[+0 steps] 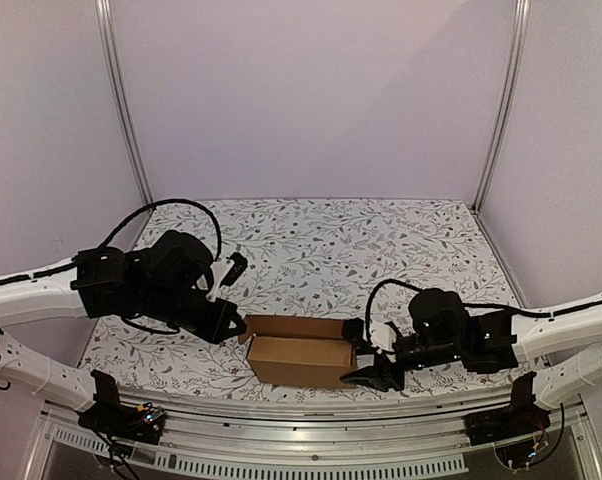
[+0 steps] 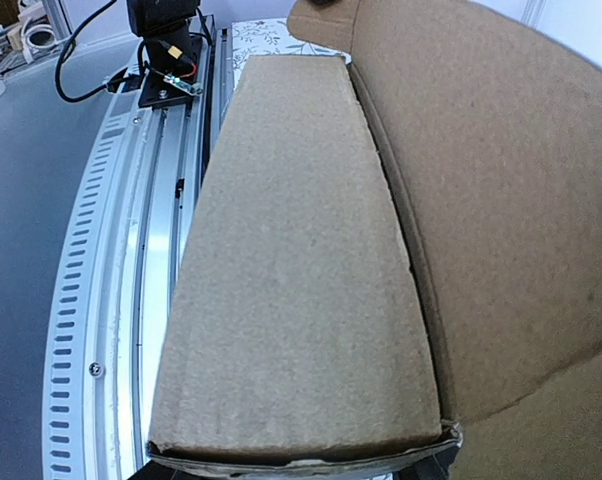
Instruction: Fold the paper box
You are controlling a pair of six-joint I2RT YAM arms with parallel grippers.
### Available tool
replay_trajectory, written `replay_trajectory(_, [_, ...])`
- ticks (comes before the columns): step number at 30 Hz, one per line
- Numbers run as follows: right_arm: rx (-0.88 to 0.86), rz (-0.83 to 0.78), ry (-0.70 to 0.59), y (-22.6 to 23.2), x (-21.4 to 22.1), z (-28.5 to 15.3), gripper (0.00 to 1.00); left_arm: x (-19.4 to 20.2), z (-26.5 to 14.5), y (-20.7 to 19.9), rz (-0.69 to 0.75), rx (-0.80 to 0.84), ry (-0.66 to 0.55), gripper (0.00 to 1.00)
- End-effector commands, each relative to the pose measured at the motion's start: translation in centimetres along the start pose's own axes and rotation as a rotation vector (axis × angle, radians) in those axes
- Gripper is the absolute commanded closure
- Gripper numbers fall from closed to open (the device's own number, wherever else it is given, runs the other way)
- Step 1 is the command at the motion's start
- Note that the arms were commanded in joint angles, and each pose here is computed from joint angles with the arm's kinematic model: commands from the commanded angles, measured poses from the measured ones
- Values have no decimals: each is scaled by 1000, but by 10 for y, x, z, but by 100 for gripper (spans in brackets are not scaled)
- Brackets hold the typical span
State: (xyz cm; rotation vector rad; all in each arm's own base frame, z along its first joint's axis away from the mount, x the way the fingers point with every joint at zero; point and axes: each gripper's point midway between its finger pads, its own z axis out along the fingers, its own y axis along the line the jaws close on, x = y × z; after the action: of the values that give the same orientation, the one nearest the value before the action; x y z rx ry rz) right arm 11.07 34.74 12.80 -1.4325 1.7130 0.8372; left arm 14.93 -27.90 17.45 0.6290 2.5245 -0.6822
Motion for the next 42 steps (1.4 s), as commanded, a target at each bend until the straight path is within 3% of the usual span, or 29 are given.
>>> replay_trajectory(1, [104, -60, -31, -9, -7, -2, 66, 0, 0, -19, -67, 104, -1, 100])
replay_trajectory(7, [159, -49, -61, -15, -11, -2, 66, 8, 10, -18, -101, 110, 20, 100])
replay_trajectory(18, [244, 19, -143, -29, -7, 6, 65, 9, 29, 9, -149, 4, -49, 100])
replay_trajectory(42, [266, 60, -145, -33, 27, 43, 65, 20, 52, 38, -130, -136, -117, 100])
